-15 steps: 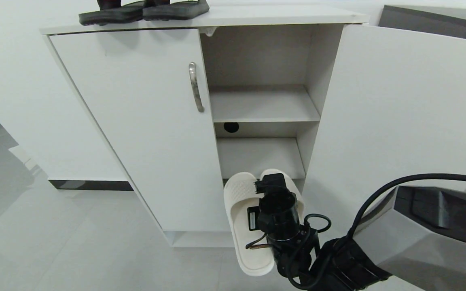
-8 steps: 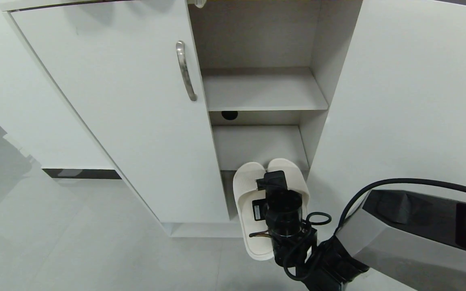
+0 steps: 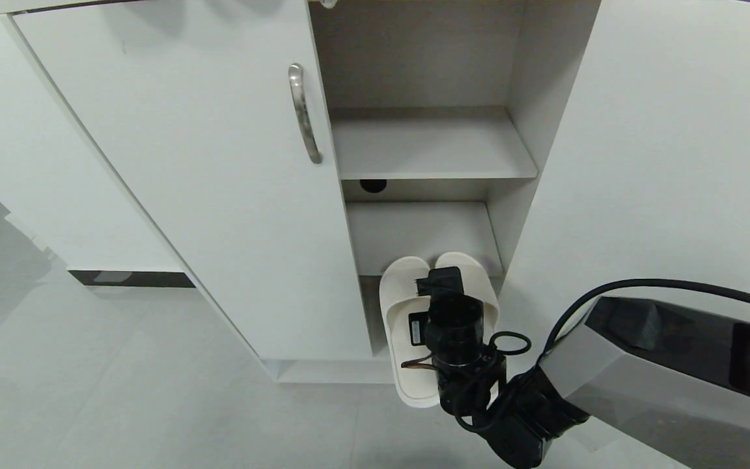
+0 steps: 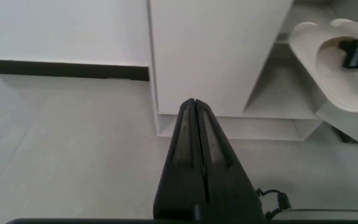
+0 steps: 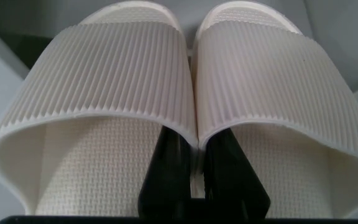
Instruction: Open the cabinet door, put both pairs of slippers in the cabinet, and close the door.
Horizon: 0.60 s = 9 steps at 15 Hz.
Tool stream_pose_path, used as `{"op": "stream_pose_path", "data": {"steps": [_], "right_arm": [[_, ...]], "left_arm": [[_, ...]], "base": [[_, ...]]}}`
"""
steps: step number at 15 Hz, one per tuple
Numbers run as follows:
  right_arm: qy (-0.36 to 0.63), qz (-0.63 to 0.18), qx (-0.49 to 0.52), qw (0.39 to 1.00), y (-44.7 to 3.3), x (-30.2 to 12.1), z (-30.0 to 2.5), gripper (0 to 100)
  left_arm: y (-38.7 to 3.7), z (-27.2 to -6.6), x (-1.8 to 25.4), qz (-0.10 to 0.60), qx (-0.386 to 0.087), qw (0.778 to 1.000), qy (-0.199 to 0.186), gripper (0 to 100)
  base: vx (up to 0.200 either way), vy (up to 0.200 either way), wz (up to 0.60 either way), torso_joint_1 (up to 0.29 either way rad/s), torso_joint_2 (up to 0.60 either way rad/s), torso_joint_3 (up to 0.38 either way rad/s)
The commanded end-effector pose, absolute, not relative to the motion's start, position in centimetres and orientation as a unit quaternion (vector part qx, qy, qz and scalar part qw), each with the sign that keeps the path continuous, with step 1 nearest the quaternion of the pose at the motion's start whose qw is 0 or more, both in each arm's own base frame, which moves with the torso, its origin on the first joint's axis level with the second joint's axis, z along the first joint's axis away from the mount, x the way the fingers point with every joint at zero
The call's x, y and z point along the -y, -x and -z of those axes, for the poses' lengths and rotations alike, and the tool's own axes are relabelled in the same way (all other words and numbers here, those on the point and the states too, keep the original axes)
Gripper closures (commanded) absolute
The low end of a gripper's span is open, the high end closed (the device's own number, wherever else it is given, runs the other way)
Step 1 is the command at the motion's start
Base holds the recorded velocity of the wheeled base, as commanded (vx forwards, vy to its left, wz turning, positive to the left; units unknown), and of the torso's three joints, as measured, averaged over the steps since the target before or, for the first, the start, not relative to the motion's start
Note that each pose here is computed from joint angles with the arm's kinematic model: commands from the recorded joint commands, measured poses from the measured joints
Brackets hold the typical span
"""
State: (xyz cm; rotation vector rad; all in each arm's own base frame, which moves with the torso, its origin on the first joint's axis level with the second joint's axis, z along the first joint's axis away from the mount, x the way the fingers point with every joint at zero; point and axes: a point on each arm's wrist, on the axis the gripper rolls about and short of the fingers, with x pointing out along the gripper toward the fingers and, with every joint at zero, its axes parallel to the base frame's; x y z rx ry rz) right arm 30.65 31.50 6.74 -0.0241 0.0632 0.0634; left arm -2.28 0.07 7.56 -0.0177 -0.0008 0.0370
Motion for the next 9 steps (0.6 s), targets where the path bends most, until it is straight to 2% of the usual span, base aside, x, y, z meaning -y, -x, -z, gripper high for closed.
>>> {"op": "stream_pose_path", "data": {"steps": [1,7,8,9], "right_arm": [[0.009,-0.025,-0.028,0.999,-31.12,-31.39,-6.98,100],[0.006,-0.019,-0.028,0.999,-31.49,-31.76,-7.47,100],[0.004,-0.019,-0.028,0.999,-31.48,-31.75,-7.54,100],[0.002,-0.018,-0.029,0.999,-31.46,-31.72,-7.40,100]], "left_arm": [[2.27,-7.55,-0.07,-0.019,-0.001,1.000,0.008,100],[2.28,-7.59,-0.07,-0.019,0.000,1.000,0.008,100],[2.27,-7.55,-0.07,-0.019,-0.001,1.000,0.008,100],[2.27,-7.55,-0.07,-0.019,-0.001,1.000,0.008,100]], "base": [[0.000,0.000,0.00,0.000,0.00,0.000],[0.000,0.000,0.00,0.000,0.00,0.000],[0.000,0.200,0.00,0.002,0.01,-0.002],[0.000,0.000,0.00,0.000,0.00,0.000]]}}
